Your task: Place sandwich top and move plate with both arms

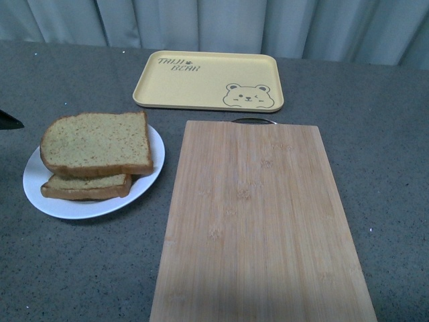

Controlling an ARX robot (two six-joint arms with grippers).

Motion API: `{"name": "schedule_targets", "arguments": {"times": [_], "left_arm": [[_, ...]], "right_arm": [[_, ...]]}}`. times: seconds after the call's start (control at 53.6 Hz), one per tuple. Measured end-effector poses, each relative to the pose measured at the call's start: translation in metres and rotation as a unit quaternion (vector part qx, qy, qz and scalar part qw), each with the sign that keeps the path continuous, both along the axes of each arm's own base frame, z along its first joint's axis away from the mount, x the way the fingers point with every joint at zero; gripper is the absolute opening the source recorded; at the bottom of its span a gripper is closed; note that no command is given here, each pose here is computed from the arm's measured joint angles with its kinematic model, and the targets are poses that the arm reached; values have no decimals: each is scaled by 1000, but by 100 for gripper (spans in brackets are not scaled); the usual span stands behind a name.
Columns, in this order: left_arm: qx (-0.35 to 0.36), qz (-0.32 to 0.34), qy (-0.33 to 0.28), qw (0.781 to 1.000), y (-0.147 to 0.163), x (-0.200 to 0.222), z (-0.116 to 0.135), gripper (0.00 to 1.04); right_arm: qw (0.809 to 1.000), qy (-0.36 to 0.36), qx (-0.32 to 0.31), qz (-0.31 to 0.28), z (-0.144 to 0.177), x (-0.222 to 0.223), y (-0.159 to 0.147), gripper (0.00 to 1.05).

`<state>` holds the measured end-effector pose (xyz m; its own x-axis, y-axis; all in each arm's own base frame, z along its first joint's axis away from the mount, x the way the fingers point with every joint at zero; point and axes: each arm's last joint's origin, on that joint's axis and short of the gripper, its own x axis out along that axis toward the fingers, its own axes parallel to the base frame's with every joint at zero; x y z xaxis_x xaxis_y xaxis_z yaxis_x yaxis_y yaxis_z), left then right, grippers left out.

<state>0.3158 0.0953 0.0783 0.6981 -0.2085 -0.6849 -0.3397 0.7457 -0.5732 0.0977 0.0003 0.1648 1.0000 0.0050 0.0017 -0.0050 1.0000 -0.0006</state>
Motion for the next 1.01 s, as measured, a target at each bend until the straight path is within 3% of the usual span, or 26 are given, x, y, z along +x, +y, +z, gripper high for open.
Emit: {"name": "schedule_targets", "arguments": {"times": [0.28, 0.56, 1.008], "left_arm": [[-47, 5, 33, 998, 27, 11, -23, 98], [-70, -29, 63, 995, 20, 11, -36, 98], [-79, -51, 48, 994, 7, 29, -47, 31]], "right_arm": [[1000, 0, 0, 0, 0, 0, 0, 95], [1000, 0, 0, 0, 0, 0, 0, 95], [1000, 0, 0, 0, 0, 0, 0, 95]]}}
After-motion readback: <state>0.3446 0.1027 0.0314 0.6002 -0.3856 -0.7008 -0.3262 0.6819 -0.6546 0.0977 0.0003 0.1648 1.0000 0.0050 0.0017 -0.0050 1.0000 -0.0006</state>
